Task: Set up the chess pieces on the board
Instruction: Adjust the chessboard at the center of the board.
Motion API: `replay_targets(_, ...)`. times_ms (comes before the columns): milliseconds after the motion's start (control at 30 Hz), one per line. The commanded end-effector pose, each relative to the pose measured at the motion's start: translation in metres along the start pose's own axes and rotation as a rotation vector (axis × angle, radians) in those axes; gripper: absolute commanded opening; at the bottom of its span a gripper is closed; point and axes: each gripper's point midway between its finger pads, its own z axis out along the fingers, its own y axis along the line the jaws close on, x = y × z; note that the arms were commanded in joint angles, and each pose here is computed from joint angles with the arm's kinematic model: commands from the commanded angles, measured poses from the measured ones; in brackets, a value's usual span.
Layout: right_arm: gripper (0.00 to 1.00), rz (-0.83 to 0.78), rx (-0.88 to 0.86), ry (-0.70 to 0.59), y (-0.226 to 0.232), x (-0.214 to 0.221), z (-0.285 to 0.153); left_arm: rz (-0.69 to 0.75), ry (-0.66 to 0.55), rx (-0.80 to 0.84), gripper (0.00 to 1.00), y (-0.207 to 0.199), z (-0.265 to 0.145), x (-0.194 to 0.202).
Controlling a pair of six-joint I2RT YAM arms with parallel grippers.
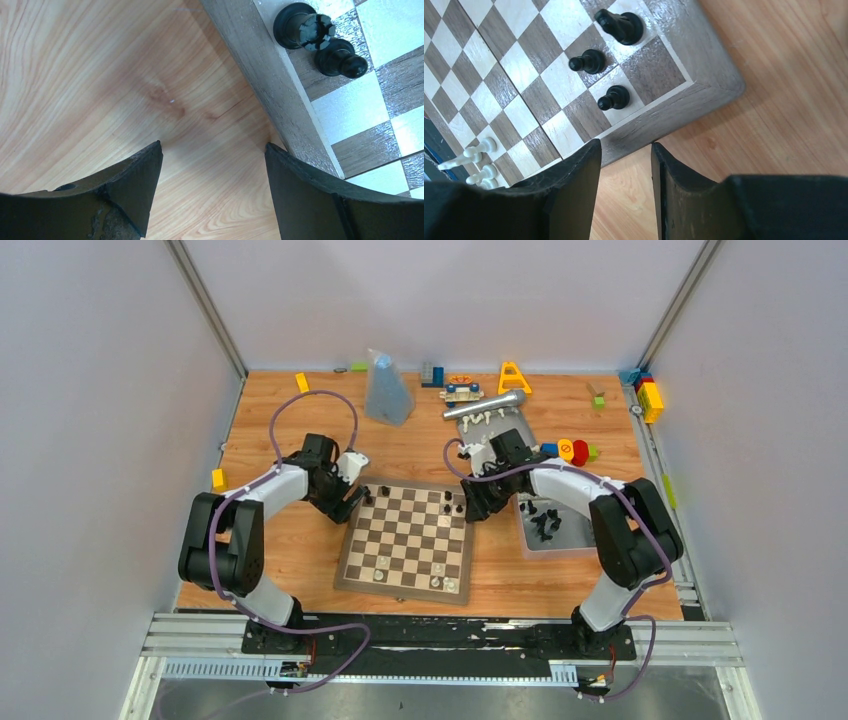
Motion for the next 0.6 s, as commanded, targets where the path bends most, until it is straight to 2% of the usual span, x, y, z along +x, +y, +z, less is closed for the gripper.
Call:
replay_targets(0, 0.4, 0.064, -0.026, 0.0, -0.004, 0.004, 0.002, -0.006, -0.043, 0.053, 0.83, -0.019, 0.007, -0.021)
replay_targets(333, 0.31, 0.146, -0.006, 0.025, -0.027, 0.012, 0.004, 0.023, -0.039, 0.076, 0.83, -0.031, 0.012, -0.025)
replay_targets(567, 0.25, 0.141, 0.036, -0.004, -0.046, -0.003, 0.0, 0.043, -0.061, 0.116, 0.83, -0.043, 0.01, -0.032)
